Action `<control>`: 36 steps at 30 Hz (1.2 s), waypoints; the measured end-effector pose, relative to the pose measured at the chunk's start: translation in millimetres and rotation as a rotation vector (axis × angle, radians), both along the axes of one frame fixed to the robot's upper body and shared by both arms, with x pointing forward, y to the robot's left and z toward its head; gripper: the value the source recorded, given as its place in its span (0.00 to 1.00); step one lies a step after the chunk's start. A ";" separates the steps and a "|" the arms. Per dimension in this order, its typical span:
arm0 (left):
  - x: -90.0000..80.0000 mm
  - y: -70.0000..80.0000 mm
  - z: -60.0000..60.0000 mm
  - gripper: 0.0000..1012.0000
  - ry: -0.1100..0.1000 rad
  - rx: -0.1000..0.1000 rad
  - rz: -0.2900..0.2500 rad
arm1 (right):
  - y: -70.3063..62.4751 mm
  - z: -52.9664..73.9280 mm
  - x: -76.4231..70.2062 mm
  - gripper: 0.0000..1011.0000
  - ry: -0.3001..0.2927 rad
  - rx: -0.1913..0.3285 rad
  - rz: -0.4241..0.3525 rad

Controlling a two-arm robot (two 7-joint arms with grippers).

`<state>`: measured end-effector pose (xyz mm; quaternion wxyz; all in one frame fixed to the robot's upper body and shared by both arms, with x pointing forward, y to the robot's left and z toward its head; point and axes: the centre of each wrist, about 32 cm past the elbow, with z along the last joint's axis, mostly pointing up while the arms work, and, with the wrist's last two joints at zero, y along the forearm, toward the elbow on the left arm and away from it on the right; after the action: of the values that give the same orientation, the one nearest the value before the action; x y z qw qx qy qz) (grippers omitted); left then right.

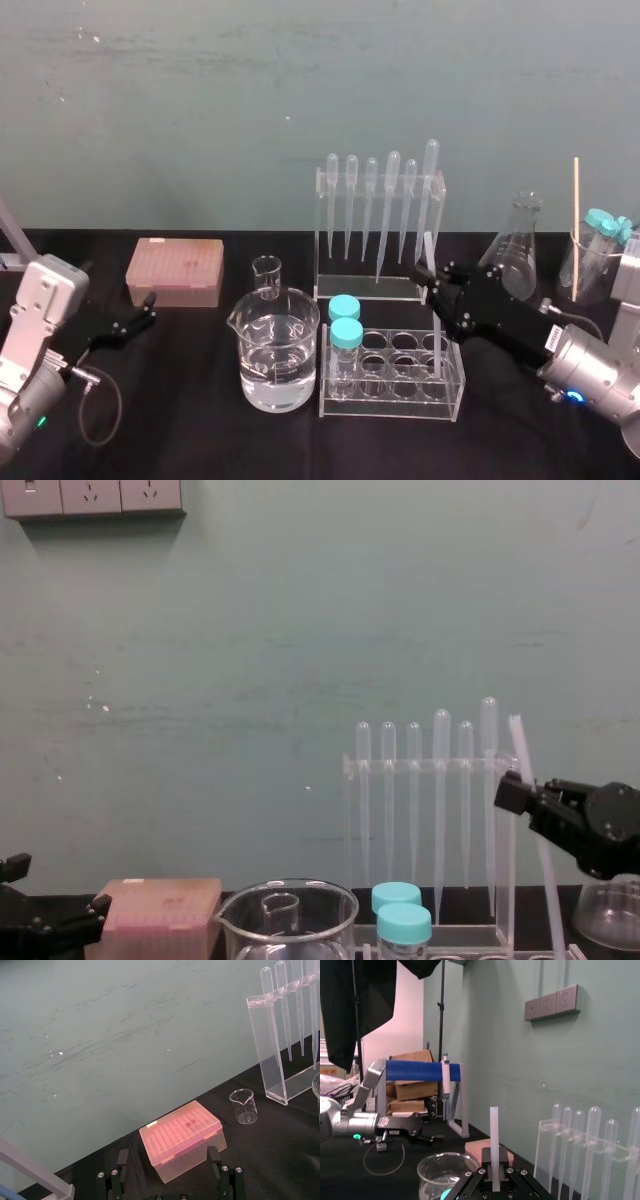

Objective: Pick up the stirring rod with one hand, then place it down.

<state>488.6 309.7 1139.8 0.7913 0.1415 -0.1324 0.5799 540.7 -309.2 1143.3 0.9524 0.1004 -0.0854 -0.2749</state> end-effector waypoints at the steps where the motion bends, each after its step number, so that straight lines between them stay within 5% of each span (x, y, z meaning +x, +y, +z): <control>1: 0.0 0.0 0.0 0.99 0.000 0.000 0.000 | 0.1 -1.7 1.0 0.07 0.005 -0.005 0.004; 18: 0.0 0.0 0.0 0.99 0.000 0.000 0.000 | 1.1 -15.4 10.5 0.07 0.075 -0.076 0.030; 36: 0.0 0.0 0.0 0.99 0.000 0.000 0.000 | 1.8 -16.2 10.6 0.07 0.091 -0.084 0.021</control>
<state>488.6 309.7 1139.8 0.7913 0.1415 -0.1324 0.5799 551.4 -307.4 1127.1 0.9615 0.0488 -0.0525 -0.2651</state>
